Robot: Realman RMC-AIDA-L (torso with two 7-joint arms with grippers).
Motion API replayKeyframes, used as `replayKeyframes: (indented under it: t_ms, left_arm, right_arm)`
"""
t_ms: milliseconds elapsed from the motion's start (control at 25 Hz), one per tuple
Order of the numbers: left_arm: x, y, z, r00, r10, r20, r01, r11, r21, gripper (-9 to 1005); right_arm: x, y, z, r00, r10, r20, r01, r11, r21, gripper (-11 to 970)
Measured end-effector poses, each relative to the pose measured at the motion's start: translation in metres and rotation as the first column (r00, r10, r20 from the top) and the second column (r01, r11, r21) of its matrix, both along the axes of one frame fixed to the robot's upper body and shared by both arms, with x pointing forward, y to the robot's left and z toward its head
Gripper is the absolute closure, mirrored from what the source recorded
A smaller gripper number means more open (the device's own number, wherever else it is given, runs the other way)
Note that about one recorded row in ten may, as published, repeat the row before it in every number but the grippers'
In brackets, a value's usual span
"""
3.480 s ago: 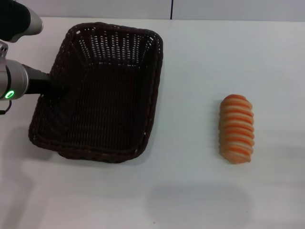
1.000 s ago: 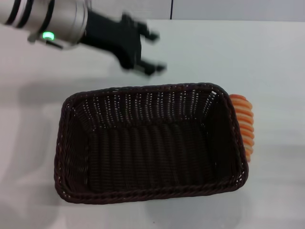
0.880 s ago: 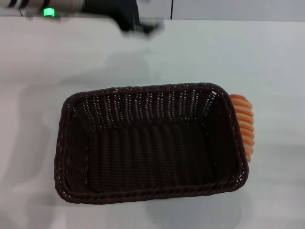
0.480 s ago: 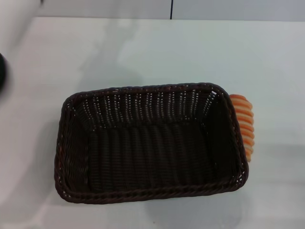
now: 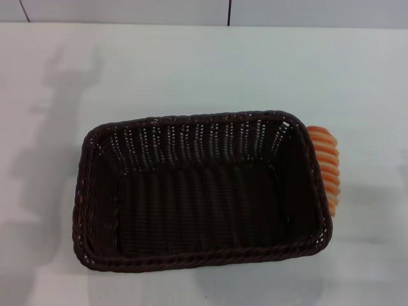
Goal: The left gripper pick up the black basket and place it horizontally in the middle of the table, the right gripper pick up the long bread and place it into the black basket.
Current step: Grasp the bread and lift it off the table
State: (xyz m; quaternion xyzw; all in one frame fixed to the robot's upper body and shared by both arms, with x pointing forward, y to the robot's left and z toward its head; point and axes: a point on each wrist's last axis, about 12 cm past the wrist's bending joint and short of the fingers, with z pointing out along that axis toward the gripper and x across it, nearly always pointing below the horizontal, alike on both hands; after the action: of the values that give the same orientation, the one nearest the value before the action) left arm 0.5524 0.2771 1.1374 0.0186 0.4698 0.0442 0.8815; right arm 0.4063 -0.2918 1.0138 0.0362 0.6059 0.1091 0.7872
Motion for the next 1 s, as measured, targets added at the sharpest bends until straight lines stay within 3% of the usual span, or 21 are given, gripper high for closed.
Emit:
replayKeyframes:
  t_ms: [80,200,280,480,1000]
  left_arm:
    - [0.000,0.021,-0.030,0.993,-0.065,-0.095,0.051,0.988,-0.144,241]
    - [-0.001,0.027,-0.044,0.985,-0.084,-0.148,0.056,0.981,-0.184,241]
    - [-0.004,0.031,-0.053,0.979,-0.062,-0.192,0.032,0.988,-0.153,241]
    - [-0.006,0.031,-0.059,0.972,-0.011,-0.235,-0.006,0.998,-0.068,242]
    - [-0.005,0.037,-0.068,0.957,0.025,-0.290,-0.031,0.999,-0.014,243]
  right_arm:
    - [0.008,0.012,-0.007,0.994,0.085,-0.064,-0.086,0.996,-0.013,184]
    - [0.013,0.020,-0.011,0.985,0.132,-0.109,-0.135,0.991,-0.021,185]
    - [0.021,0.031,-0.016,0.967,0.198,-0.161,-0.205,0.978,-0.028,186]
    - [0.035,0.051,-0.024,0.926,0.271,-0.263,-0.287,0.958,-0.023,189]
    - [0.047,0.065,-0.034,0.880,0.300,-0.367,-0.329,0.944,-0.018,195]
